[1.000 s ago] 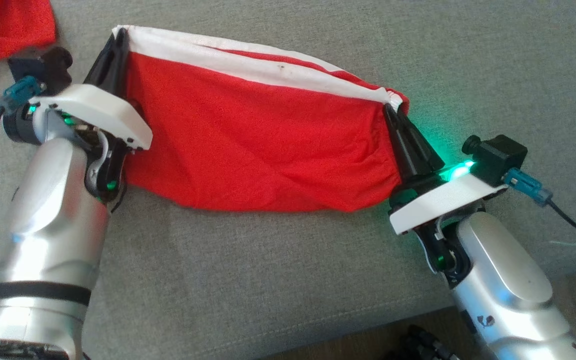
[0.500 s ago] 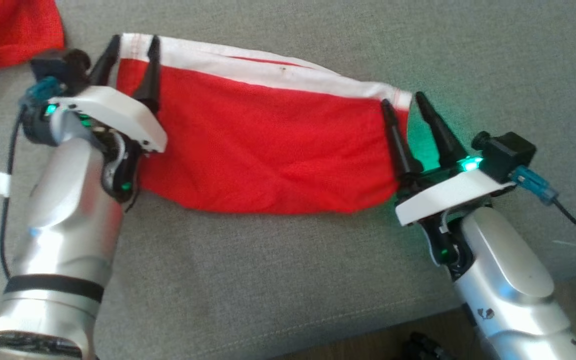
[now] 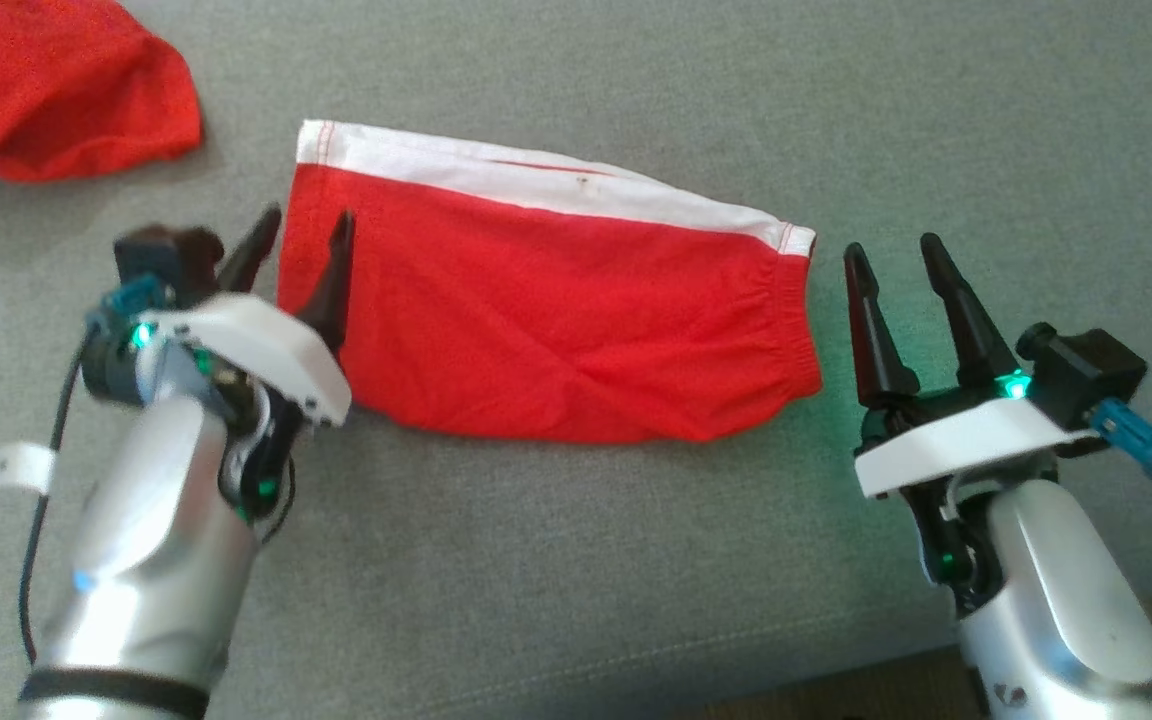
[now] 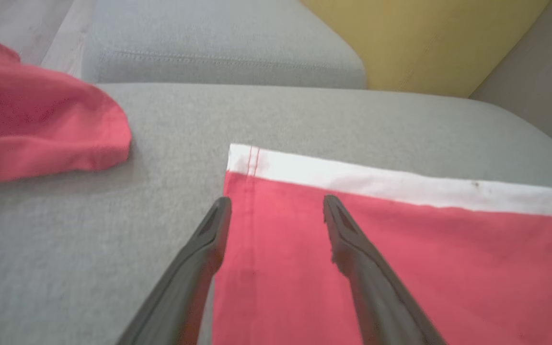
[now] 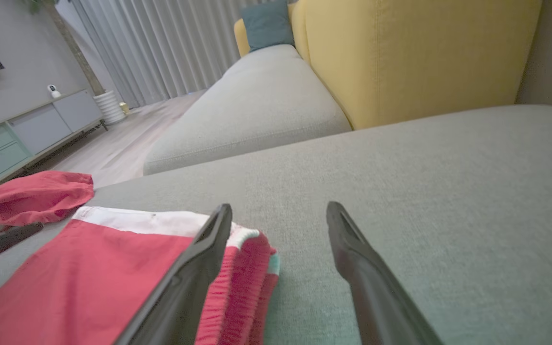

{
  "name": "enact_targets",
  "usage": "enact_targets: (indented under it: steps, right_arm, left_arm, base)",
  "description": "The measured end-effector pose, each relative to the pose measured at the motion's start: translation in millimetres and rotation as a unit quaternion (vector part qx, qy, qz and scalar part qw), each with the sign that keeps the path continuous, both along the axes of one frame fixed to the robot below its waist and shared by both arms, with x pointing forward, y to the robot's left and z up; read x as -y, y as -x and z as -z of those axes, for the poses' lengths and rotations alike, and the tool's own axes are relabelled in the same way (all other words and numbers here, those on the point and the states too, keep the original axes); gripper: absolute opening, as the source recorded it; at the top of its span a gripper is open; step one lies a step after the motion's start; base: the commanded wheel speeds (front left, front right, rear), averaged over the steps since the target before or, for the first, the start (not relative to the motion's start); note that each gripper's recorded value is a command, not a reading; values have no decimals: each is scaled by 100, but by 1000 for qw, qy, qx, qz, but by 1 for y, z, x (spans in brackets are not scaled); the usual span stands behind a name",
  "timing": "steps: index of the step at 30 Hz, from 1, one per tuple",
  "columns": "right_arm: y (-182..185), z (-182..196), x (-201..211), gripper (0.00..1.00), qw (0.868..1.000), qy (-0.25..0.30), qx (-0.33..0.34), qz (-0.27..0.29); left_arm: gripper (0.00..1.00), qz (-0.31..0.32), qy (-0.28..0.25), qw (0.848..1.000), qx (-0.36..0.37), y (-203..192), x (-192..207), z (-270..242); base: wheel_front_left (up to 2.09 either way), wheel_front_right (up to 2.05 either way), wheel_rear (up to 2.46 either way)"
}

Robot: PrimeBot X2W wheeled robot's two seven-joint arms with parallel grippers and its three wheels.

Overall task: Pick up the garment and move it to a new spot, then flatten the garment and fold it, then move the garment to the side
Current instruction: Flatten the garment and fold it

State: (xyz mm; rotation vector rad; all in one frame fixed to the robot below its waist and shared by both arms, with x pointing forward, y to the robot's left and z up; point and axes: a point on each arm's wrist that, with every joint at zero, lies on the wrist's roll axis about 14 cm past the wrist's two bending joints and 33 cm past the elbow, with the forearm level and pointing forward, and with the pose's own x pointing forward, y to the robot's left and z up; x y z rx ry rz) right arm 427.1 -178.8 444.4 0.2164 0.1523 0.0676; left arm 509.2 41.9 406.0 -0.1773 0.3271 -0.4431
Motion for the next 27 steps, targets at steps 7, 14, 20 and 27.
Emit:
enact_targets:
  steps: [7,14,20,27]
  right_arm:
    - [11,-23,4,100,1000,4,19,8]
    - [14,-30,5,100,1000,6,21,10]
    - [13,-32,6,100,1000,7,23,12]
    - [12,-32,7,100,1000,7,21,12]
  left_arm:
    - [100,-15,-21,999,-47,35,-16,15]
    - [100,-24,-33,994,-102,47,-21,30]
    - [100,-33,-38,989,-137,43,-30,37]
    - [93,-6,-32,984,-176,47,-24,40]
  base:
    - [0,0,0]
    - [0,0,0]
    - [0,0,0]
    - [0,0,0]
